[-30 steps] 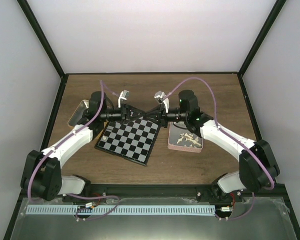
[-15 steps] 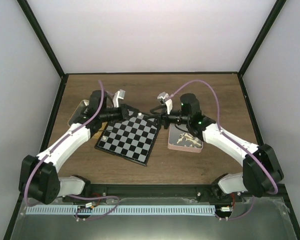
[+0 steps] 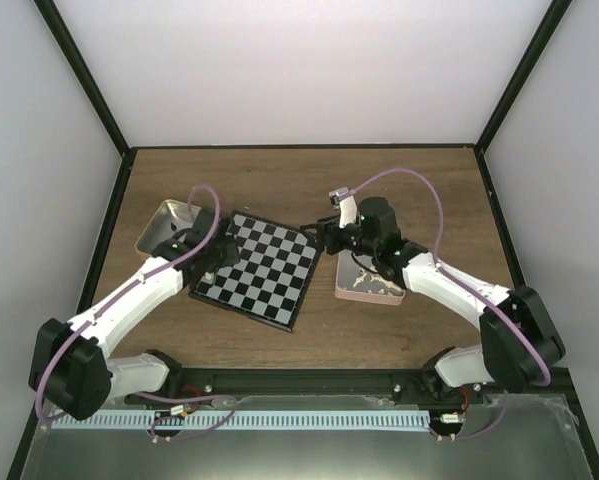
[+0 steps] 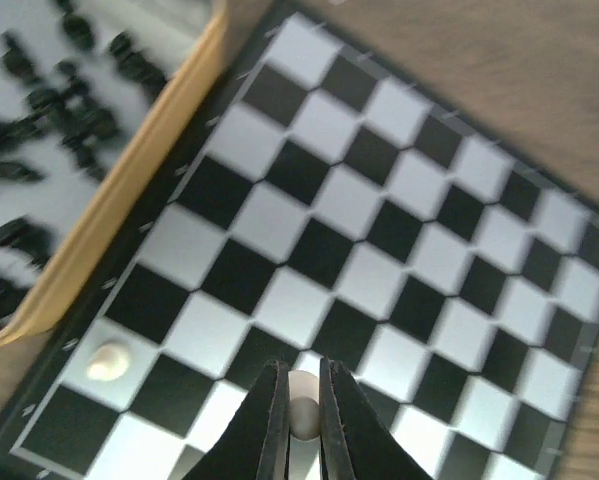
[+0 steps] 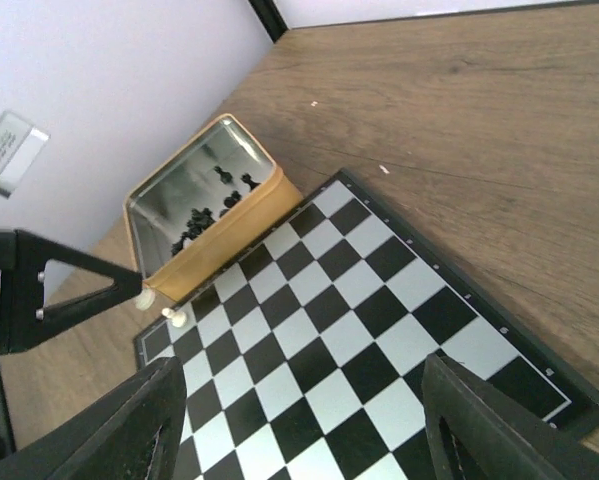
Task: Set up the chess pieces on the board
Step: Place the chess piece on the chessboard.
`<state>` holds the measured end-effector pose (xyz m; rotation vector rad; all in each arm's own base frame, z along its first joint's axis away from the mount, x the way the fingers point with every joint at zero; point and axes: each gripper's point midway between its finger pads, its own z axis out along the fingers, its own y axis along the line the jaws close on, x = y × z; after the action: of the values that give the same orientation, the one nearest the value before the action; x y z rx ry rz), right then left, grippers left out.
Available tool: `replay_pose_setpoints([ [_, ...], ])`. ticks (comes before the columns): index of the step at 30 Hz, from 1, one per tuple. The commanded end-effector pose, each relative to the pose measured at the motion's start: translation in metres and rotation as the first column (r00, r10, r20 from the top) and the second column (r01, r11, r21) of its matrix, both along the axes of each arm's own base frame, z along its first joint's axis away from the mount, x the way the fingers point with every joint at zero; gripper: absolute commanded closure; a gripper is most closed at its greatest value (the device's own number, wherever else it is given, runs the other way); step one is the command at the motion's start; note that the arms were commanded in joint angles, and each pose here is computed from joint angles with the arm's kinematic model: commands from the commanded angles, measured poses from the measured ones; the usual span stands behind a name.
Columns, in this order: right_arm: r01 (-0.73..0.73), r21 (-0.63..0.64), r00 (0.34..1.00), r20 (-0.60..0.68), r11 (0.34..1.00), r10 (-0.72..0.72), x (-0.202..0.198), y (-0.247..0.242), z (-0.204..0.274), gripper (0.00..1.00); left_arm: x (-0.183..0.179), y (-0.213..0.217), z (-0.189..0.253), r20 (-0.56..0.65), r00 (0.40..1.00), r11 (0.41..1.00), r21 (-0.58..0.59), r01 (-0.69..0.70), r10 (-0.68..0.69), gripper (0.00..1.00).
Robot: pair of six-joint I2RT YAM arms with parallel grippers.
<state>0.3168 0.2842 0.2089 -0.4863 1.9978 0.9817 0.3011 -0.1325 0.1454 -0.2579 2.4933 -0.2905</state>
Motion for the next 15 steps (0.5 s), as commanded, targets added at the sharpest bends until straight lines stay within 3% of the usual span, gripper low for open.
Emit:
replay_pose_setpoints([
  [1,0.061,-0.006,0.998,0.0,0.998,-0.061,0.015,-0.001,0.002,0.34,-0.016,0.034,-0.035,-0.061,0.986,0.981,0.13,-0.144,0.153,0.96],
  [6,0.074,-0.02,0.997,-0.023,0.997,-0.075,0.018,-0.001,-0.007,0.34,-0.03,0.035,-0.072,-0.098,0.986,0.985,0.129,-0.118,0.131,0.96],
  [10,0.064,-0.026,0.997,-0.04,0.998,-0.065,0.018,0.002,-0.011,0.34,-0.027,0.03,-0.082,-0.084,0.989,0.989,0.099,-0.111,0.119,0.96],
  [15,0.062,-0.029,0.997,-0.051,0.998,-0.063,0.019,0.003,-0.014,0.35,-0.022,0.035,-0.091,-0.08,0.987,0.982,0.141,-0.125,0.138,0.96],
])
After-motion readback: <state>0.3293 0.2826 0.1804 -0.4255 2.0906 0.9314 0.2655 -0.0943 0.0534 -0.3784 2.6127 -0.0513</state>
